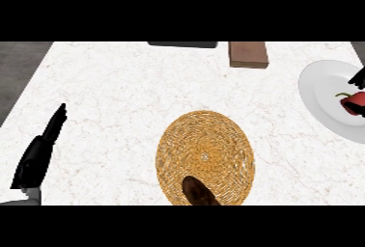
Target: Pick the bell pepper from the placemat and place it in the plate
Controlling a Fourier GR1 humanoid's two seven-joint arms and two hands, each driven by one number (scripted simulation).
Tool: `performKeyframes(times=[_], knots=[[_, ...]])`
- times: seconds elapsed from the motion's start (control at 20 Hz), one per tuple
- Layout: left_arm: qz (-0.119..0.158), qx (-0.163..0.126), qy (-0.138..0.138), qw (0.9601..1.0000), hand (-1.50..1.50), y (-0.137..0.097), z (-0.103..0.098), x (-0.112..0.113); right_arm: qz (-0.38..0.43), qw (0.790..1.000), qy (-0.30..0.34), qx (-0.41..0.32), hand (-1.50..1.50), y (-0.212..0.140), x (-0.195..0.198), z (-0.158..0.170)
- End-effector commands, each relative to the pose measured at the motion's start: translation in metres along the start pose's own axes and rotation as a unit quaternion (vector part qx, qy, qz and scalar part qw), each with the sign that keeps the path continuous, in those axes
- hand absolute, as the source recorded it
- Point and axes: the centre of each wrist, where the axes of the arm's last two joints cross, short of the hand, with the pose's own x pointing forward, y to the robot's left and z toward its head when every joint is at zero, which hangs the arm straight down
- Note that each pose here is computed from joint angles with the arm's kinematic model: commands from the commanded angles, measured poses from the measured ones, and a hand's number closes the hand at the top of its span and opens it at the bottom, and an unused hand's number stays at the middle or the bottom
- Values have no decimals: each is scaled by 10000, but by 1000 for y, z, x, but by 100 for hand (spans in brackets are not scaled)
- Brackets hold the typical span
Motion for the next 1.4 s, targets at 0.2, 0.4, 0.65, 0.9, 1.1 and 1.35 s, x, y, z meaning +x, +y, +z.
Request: performKeyframes(times=[0.2,0.4,0.65,0.9,1.1,1.35], knots=[[-17,41,-45,10000,0,-5,0,15,-523,9982,31,-299,-150,36,-7,-2],[-48,34,52,10000,0,2,4,4,-1410,9848,-192,-991,-150,-4,1,-1],[74,-29,-48,10000,0,0,1,13,-2023,9620,284,-1812,-150,-38,-8,23],[140,44,23,9999,0,-3,4,3,-2811,9359,16,-2123,-150,-54,-31,62],[13,40,-120,9999,0,2,4,7,-3008,9243,-99,-2347,-150,-67,-37,79],[42,82,-26,10000,0,2,13,3,-2945,9252,-416,-2358,-150,-83,-49,112]])
